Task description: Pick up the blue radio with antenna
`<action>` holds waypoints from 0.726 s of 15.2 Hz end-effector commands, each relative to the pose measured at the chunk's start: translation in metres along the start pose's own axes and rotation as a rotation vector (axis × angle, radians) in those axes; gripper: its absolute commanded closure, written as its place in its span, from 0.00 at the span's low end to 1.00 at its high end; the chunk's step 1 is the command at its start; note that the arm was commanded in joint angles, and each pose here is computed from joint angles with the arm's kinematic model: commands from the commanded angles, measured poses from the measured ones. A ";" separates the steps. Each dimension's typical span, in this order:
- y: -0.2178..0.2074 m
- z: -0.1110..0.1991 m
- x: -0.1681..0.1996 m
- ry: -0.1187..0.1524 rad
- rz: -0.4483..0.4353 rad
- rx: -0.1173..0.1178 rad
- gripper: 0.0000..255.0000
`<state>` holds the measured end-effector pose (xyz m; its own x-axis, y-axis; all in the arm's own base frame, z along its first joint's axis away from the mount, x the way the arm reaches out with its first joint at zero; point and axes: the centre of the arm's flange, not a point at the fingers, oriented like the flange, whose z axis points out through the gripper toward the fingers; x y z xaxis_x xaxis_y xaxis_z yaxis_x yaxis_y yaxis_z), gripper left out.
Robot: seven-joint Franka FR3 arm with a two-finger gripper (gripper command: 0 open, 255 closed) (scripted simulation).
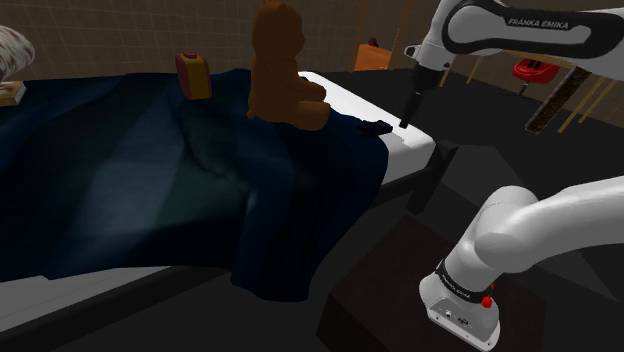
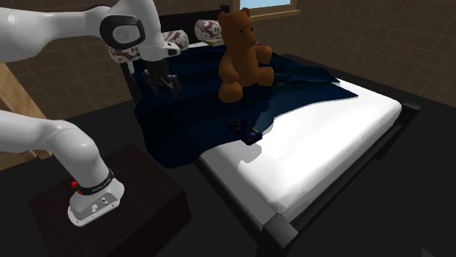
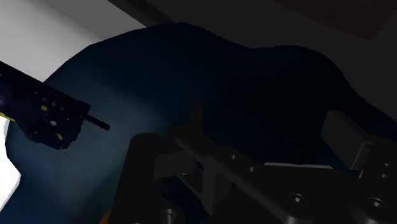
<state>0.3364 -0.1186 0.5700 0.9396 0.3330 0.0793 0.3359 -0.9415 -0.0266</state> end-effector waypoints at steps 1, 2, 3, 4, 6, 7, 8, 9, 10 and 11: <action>0.024 0.011 0.002 -0.008 -0.095 0.004 0.00; 0.036 0.017 0.004 -0.012 -0.138 0.007 0.00; 0.048 0.023 0.007 -0.016 -0.181 0.009 0.00; 0.060 0.028 0.010 -0.019 -0.225 0.012 0.00; 0.083 0.040 0.018 -0.027 -0.311 0.017 0.00; 0.094 0.046 0.022 -0.031 -0.355 0.019 0.00; 0.106 0.052 0.027 -0.035 -0.398 0.022 0.00; 0.116 0.059 0.032 -0.039 -0.441 0.024 0.00; 0.127 0.065 0.038 -0.043 -0.485 0.027 0.00; 0.137 0.071 0.044 -0.046 -0.528 0.029 0.00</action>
<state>0.4188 -0.2195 0.5059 0.6826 0.7291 0.0500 0.7306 -0.6823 -0.0245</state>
